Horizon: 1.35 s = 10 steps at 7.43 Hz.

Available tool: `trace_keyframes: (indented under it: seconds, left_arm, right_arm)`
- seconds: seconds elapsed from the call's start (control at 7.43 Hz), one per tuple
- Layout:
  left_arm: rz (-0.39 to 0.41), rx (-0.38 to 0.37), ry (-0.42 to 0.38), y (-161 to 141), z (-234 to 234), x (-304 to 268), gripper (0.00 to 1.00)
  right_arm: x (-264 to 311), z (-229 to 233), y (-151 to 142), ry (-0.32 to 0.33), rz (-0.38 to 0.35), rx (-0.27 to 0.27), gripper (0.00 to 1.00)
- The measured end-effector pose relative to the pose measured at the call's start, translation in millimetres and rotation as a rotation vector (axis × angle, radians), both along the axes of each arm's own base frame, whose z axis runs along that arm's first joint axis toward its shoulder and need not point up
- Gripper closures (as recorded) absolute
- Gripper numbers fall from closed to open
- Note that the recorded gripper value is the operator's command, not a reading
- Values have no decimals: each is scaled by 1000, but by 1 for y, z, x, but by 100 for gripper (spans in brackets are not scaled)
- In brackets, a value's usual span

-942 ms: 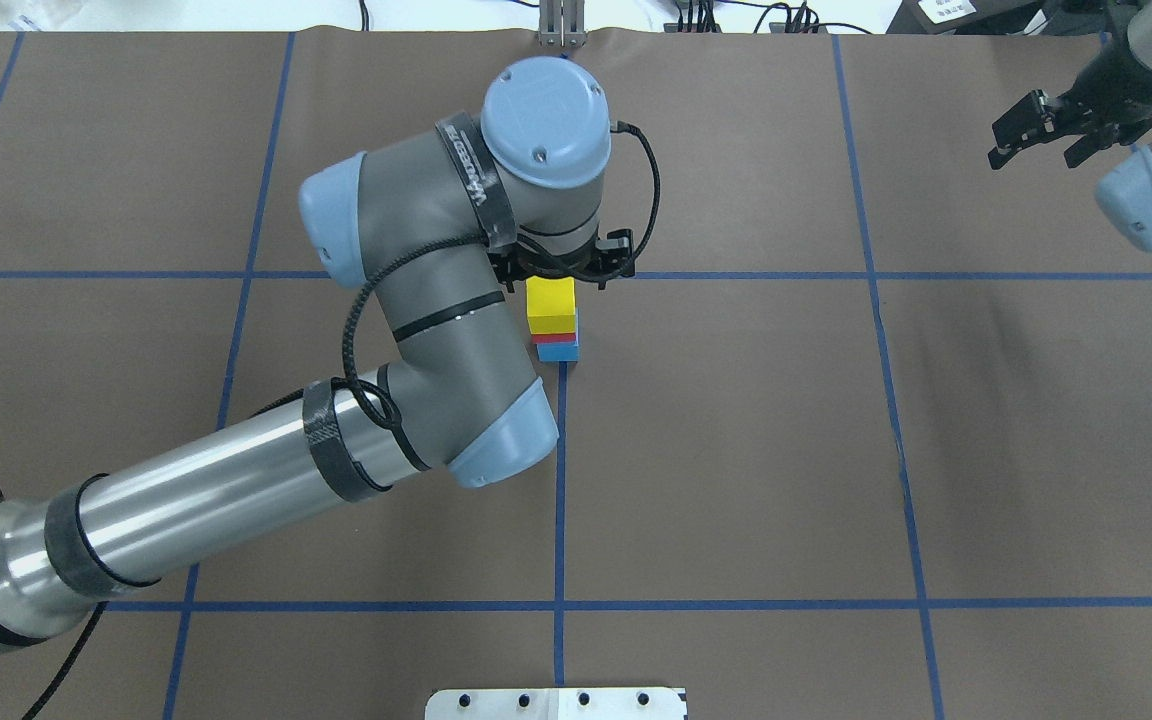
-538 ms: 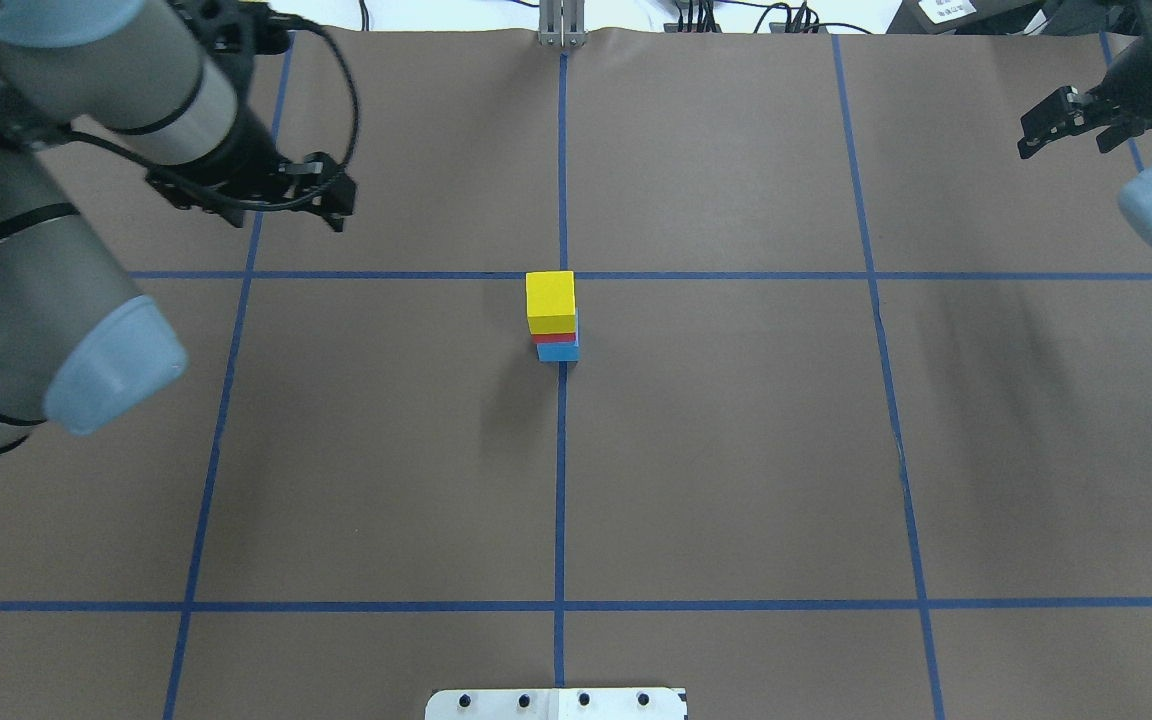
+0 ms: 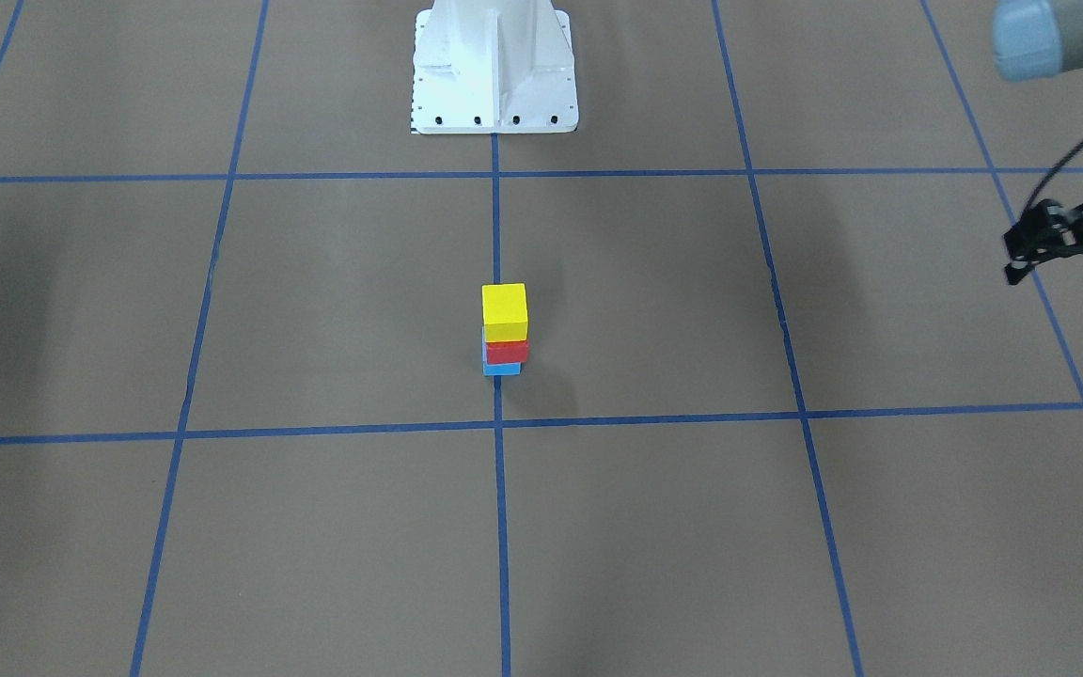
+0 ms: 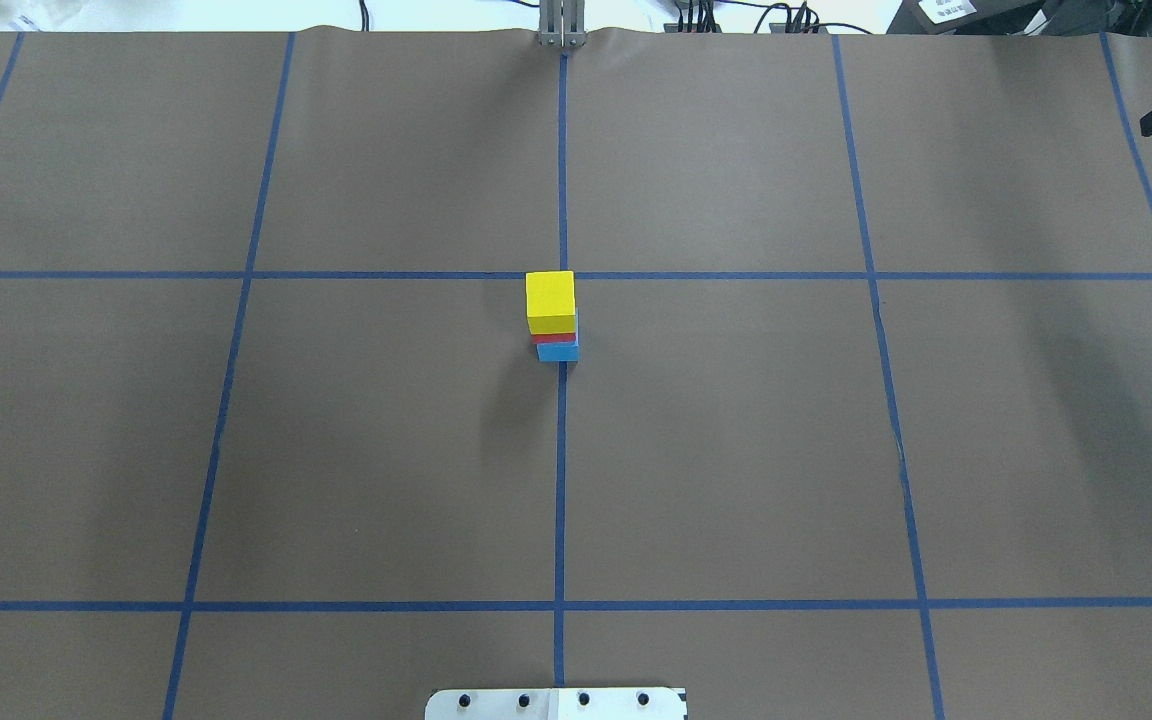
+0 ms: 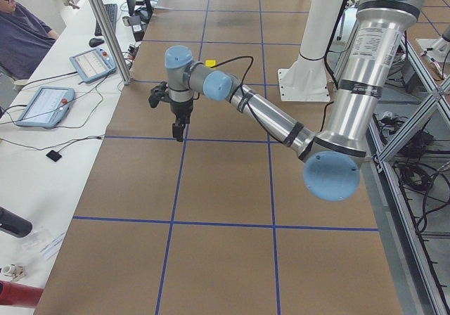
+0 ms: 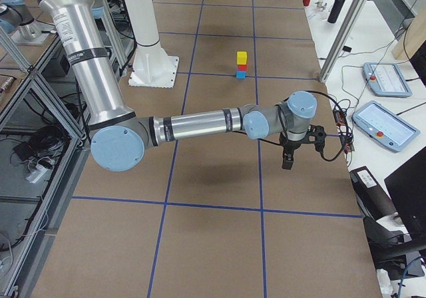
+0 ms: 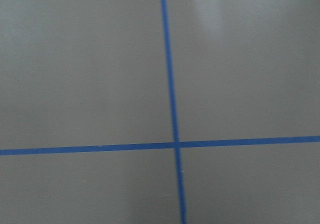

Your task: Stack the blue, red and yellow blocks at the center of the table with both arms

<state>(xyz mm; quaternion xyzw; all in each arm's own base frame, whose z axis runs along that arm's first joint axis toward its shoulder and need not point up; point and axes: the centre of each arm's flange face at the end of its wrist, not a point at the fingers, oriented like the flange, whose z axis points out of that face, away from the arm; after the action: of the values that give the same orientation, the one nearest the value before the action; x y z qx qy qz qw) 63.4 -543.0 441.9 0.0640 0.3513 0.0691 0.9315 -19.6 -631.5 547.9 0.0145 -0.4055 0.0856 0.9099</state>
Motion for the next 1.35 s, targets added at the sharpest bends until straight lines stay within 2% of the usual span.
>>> trace_keyframes:
  seconds: [0.13,0.4,0.67,0.81,0.94,1.35]
  left_arm:
    - [31,5,1,5,45,-46,0]
    - [36,-30,1,6,125,-102,0]
    - [24,-43,0,4,193,-116,0]
    - [19,-55,-1,5,217,-119,0]
    - [4,-51,0,5,224,-127,0]
    - [-87,-48,22,15,194,-139,0]
  right_arm:
    - [25,19,17,-37,19,-31,1]
    - [56,49,56,-81,38,-57,1]
    - [65,68,106,-75,37,-59,1]
    - [67,74,120,-54,38,-64,1]
    - [68,78,126,-39,40,-69,1]
    - [68,81,127,-30,40,-80,1]
